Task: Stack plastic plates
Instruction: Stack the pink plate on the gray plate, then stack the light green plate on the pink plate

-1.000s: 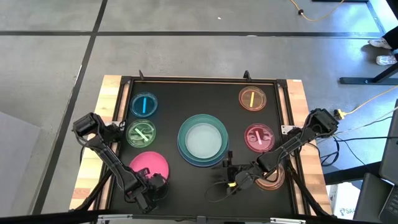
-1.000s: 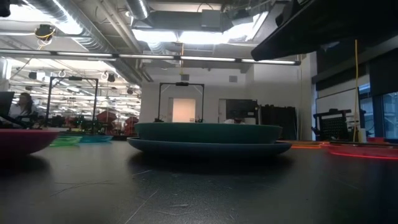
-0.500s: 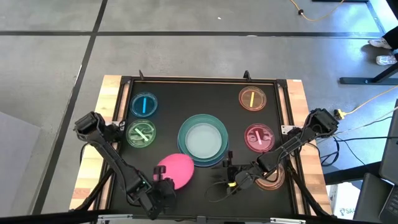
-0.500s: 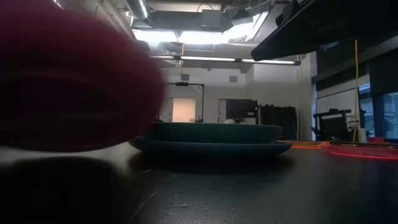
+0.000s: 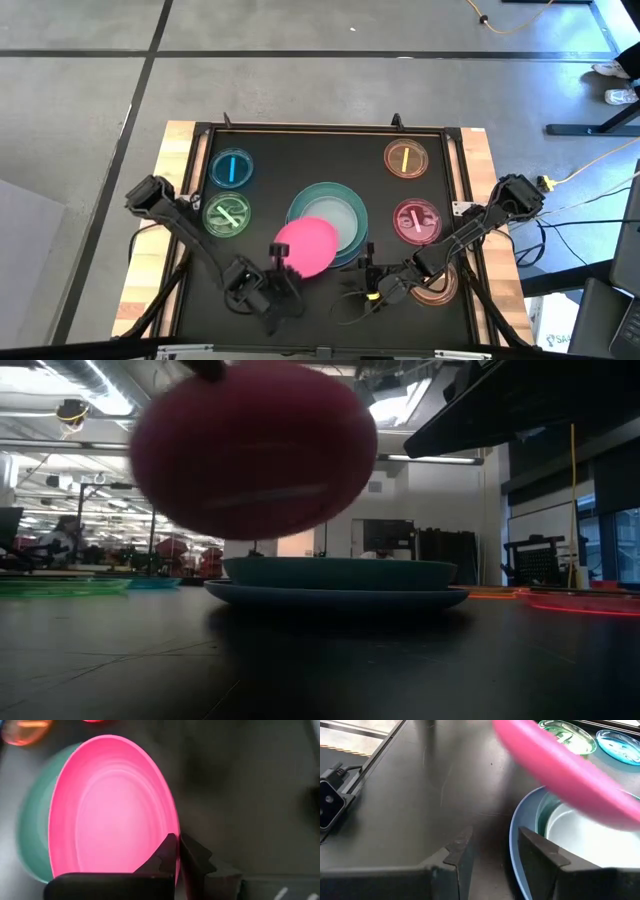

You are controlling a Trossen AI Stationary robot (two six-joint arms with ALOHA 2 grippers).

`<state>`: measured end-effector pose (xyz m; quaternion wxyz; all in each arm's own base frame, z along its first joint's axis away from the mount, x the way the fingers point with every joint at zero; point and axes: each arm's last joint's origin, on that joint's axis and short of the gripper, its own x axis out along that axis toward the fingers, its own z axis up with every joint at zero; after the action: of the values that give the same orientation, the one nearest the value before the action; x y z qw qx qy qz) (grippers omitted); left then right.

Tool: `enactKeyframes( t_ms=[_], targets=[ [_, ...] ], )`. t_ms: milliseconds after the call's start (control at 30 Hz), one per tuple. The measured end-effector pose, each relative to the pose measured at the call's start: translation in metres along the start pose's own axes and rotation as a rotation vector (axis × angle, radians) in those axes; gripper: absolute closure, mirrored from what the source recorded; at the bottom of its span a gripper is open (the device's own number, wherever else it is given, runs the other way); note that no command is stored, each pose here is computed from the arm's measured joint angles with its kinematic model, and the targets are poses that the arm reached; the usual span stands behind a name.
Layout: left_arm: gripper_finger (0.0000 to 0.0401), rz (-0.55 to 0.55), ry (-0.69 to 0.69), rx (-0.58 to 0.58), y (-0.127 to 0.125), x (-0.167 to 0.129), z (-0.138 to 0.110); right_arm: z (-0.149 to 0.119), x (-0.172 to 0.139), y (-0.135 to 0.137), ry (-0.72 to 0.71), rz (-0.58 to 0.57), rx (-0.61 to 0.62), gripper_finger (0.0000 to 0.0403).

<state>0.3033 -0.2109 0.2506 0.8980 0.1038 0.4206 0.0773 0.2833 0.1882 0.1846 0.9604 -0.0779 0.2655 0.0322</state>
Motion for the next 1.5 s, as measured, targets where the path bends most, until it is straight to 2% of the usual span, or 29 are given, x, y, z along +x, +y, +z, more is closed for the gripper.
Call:
enactKeyframes(
  t_ms=[167, 500, 733, 967, 1200, 1367, 1500],
  targets=[
    [0.0394, 0.115, -0.032, 0.003, 0.019, 0.012, 0.009, 0.0, 0.0, 0.0, 0.0, 0.0, 0.0, 0.026],
    [0.0393, 0.146, -0.085, 0.055, 0.042, 0.042, 0.017, 0.0, 0.0, 0.0, 0.0, 0.0, 0.0, 0.026],
    [0.0393, 0.087, -0.099, 0.018, 0.048, 0.065, 0.005, 0.0, 0.0, 0.0, 0.001, 0.0, -0.001, 0.026],
    [0.0393, 0.085, -0.121, -0.021, 0.054, 0.08, -0.006, 0.0, 0.0, 0.0, 0.004, 0.0, -0.002, 0.026],
    [0.0391, -0.008, -0.102, -0.037, 0.057, 0.086, -0.008, 0.0, 0.0, 0.0, 0.004, 0.0, -0.002, 0.026],
    [0.0352, -0.027, -0.096, -0.047, 0.06, 0.087, -0.007, 0.0, 0.0, 0.0, 0.004, 0.002, -0.003, 0.026],
    [0.0312, -0.112, -0.079, -0.066, 0.058, 0.087, -0.007, 0.0, 0.0, 0.0, 0.004, 0.002, -0.003, 0.026]
  ],
)
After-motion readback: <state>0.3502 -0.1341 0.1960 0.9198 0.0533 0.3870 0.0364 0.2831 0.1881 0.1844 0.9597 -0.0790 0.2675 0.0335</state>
